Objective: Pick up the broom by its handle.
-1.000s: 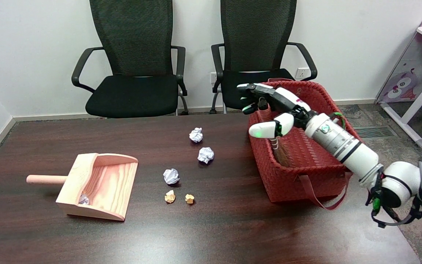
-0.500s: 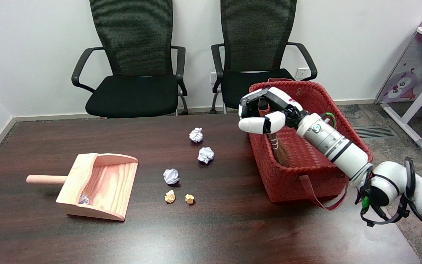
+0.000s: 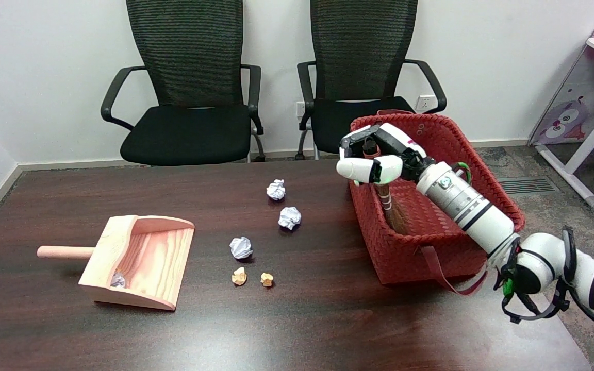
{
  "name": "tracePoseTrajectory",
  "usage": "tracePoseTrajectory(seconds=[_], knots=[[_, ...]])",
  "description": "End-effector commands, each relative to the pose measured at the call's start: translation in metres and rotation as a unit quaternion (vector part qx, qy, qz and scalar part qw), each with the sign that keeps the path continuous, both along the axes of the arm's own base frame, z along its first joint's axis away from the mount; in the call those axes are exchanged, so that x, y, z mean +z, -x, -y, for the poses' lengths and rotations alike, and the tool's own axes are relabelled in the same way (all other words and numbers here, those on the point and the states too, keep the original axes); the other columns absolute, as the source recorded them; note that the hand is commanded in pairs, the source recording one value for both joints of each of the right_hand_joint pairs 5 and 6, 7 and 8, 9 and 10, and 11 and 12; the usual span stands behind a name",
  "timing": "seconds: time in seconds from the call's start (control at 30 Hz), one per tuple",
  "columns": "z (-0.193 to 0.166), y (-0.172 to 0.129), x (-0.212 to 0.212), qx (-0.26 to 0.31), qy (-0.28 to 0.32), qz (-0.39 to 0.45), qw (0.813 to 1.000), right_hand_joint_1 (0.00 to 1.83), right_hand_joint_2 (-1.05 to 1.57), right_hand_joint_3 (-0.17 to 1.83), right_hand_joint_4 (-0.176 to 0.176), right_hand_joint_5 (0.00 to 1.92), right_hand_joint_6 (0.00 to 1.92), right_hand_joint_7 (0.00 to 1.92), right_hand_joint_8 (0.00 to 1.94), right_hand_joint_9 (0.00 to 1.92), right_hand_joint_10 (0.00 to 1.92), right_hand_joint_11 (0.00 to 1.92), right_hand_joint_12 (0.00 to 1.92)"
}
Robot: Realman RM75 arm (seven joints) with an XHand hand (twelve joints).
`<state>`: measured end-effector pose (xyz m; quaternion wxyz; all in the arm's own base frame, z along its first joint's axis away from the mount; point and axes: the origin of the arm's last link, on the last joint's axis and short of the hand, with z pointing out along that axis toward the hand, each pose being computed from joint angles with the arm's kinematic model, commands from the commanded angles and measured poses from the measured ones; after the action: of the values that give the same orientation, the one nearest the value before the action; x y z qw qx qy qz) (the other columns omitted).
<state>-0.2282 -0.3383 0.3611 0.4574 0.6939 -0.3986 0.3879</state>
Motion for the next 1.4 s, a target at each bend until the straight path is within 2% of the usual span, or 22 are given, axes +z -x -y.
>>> tracePoseTrajectory(seconds=[0.03, 0.2, 0.37, 0.57, 0.73, 0.77, 0.83, 0.97, 1.0, 1.03, 1.13, 1.33, 1.4], knots=[[-0.001, 0.007, 0.004, 0.006, 0.012, 0.015, 1.0, 0.77, 0.19, 0.81, 0.176, 1.34, 1.34, 1.34, 1.34, 1.49, 1.49, 1.4, 1.4], [-0.003, 0.009, 0.006, 0.004, 0.016, 0.02, 1.0, 0.76, 0.19, 0.82, 0.176, 1.52, 1.52, 1.52, 1.52, 1.67, 1.67, 1.61, 1.61], [-0.005, 0.012, 0.009, 0.005, 0.023, 0.028, 0.999, 0.75, 0.2, 0.82, 0.176, 1.65, 1.65, 1.65, 1.65, 1.78, 1.78, 1.73, 1.73], [-0.005, 0.012, 0.011, 0.008, 0.028, 0.034, 0.999, 0.75, 0.21, 0.84, 0.176, 1.92, 1.92, 1.92, 1.92, 1.92, 1.92, 1.92, 1.92], [-0.006, 0.009, 0.013, 0.019, 0.031, 0.036, 0.999, 0.76, 0.29, 0.8, 0.176, 1.92, 1.92, 1.92, 1.92, 1.92, 1.92, 1.92, 1.92], [-0.005, 0.008, 0.014, 0.02, 0.031, 0.036, 0.999, 0.78, 0.36, 0.79, 0.158, 1.92, 1.92, 1.92, 1.92, 1.92, 1.92, 1.92, 1.92], [-0.005, 0.005, 0.015, 0.029, 0.033, 0.038, 0.998, 0.8, 0.45, 0.83, 0.016, 1.92, 1.92, 1.92, 1.92, 1.92, 1.92, 1.92, 1.92], [-0.006, -0.002, 0.015, 0.049, 0.033, 0.041, 0.997, 0.88, 0.71, 0.97, 0.014, 1.92, 1.92, 1.92, 1.92, 1.92, 1.92, 1.92, 1.92], [-0.007, -0.004, 0.015, 0.055, 0.033, 0.044, 0.997, 0.92, 0.84, 1.01, 0.005, 1.92, 1.92, 1.92, 1.92, 1.92, 1.92, 1.92, 1.92], [-0.007, -0.005, 0.015, 0.059, 0.033, 0.046, 0.997, 0.94, 0.9, 1.02, 0.023, 1.92, 1.92, 1.92, 1.92, 1.92, 1.92, 1.92, 1.92], [-0.007, -0.013, 0.017, 0.076, 0.033, 0.051, 0.995, 0.97, 1.06, 0.99, 0.023, 1.92, 1.92, 1.92, 1.92, 1.92, 1.92, 1.92, 1.92], [-0.005, -0.034, 0.015, 0.104, 0.032, 0.061, 0.992, 0.99, 1.55, 0.98, 0.046, 1.92, 1.92, 1.92, 1.92, 1.92, 1.92, 1.92, 1.92], [-0.003, -0.041, 0.014, 0.102, 0.032, 0.068, 0.992, 1.01, 1.57, 1.0, 0.046, 1.92, 1.92, 1.92, 1.92, 1.92, 1.92, 1.92, 1.92]])
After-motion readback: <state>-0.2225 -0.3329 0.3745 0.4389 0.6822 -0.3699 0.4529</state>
